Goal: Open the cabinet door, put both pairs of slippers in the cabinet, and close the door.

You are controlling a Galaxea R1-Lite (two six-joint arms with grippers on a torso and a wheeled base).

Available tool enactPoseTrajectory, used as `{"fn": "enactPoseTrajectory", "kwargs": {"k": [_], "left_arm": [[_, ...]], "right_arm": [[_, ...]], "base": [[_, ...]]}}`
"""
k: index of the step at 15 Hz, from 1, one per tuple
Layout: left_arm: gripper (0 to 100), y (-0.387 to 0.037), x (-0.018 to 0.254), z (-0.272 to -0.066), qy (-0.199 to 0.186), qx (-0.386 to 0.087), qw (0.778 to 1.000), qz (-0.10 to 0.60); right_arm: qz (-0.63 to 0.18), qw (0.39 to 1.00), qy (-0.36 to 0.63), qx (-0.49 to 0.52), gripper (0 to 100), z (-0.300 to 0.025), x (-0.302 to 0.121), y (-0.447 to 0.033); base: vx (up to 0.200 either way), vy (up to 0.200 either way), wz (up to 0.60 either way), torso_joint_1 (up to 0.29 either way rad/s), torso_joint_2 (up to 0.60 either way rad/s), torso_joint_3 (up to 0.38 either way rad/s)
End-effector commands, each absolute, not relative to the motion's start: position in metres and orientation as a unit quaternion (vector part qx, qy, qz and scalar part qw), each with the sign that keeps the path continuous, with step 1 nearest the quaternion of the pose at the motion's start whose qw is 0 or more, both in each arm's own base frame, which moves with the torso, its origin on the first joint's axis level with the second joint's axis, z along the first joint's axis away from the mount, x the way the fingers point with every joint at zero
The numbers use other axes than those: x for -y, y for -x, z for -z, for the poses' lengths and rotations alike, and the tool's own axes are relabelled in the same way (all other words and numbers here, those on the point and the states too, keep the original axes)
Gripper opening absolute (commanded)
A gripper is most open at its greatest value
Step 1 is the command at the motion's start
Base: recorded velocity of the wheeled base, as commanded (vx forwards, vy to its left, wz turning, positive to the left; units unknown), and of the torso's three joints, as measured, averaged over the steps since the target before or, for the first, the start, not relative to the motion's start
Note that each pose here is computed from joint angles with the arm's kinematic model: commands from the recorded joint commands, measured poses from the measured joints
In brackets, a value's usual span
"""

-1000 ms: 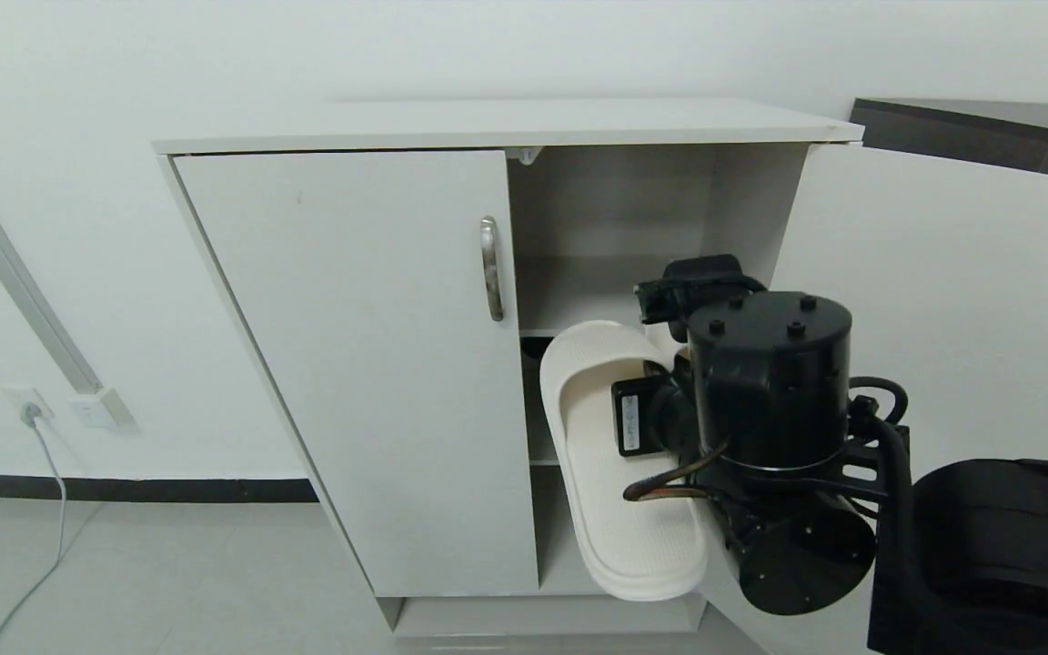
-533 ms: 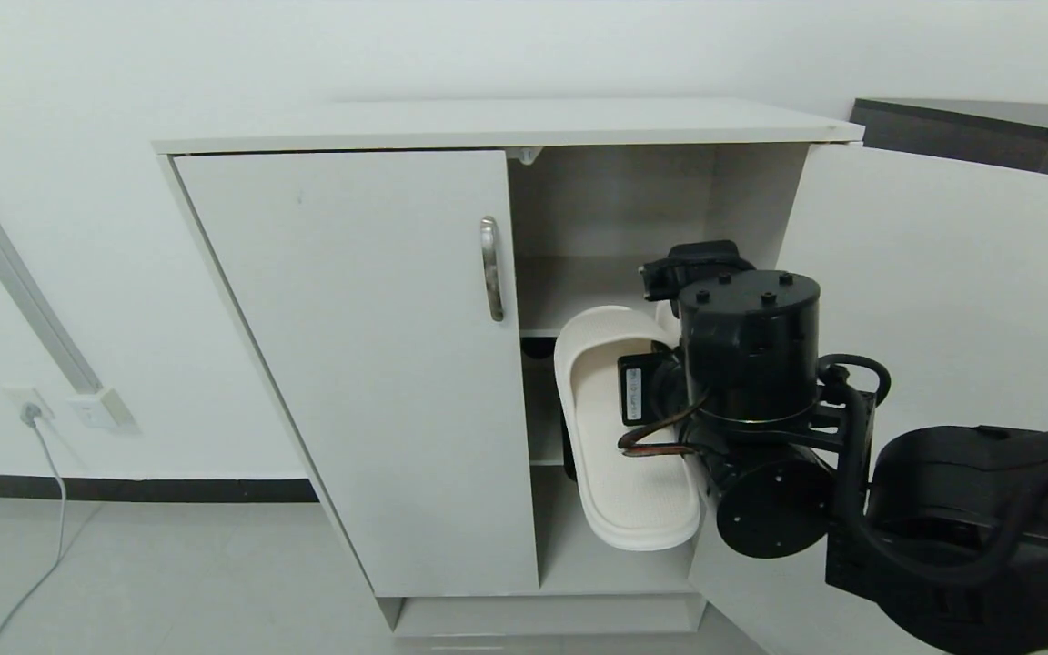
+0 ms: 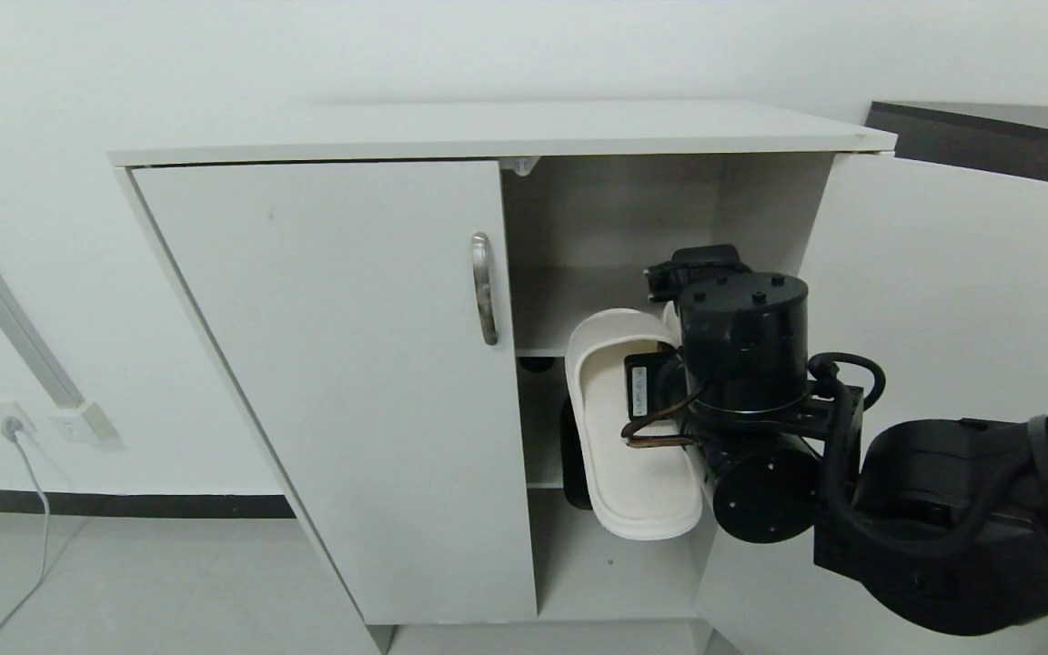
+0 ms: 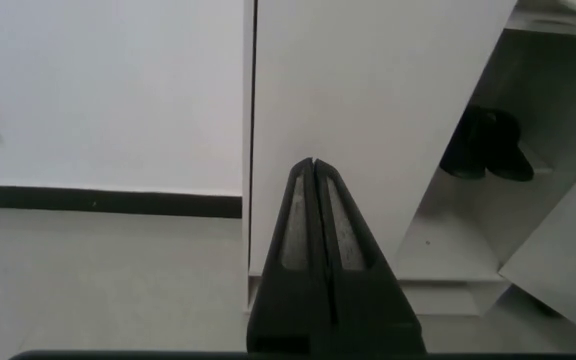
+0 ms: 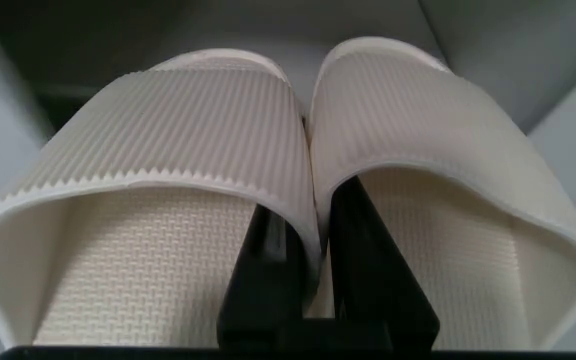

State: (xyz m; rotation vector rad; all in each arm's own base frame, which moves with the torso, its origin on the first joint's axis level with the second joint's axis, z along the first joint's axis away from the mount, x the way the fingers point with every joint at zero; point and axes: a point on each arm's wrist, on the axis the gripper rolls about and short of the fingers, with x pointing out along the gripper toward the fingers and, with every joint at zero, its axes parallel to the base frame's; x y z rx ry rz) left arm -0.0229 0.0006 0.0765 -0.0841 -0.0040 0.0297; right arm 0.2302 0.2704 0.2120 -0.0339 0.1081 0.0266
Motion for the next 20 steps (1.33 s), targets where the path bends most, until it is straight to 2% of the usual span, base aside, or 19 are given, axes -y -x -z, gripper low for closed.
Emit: {"fn": "enactPoseTrajectory", "kwargs": {"k": [1,3,20], "left_arm": [[0,0.023,-0.001,-0.077,0.042,0.001,0.999,-0.015],[0,0.023,-0.001,-0.077,0.042,0.001,0.999,-0.015],[0,0.023,-0.001,-0.077,0.043,0.002,0.999,-0.015]], "right_arm": [[-0.014,0.998,0.017,-0.054,0,-0.212,-0.271,-0.231],[-0.029,0.998,0.016,-0.055,0,-0.213,-0.271,-0.231],[0.003,0.998,0.011,-0.066,0,-0.227,-0.288,-0.332]], "base": [[0.2,0.0,0.0,0.012,0.01,-0.007],[0.2,0.0,0.0,0.002,0.0,0.002],[0.0,0.0,0.0,0.0,0.0,0.0]]}}
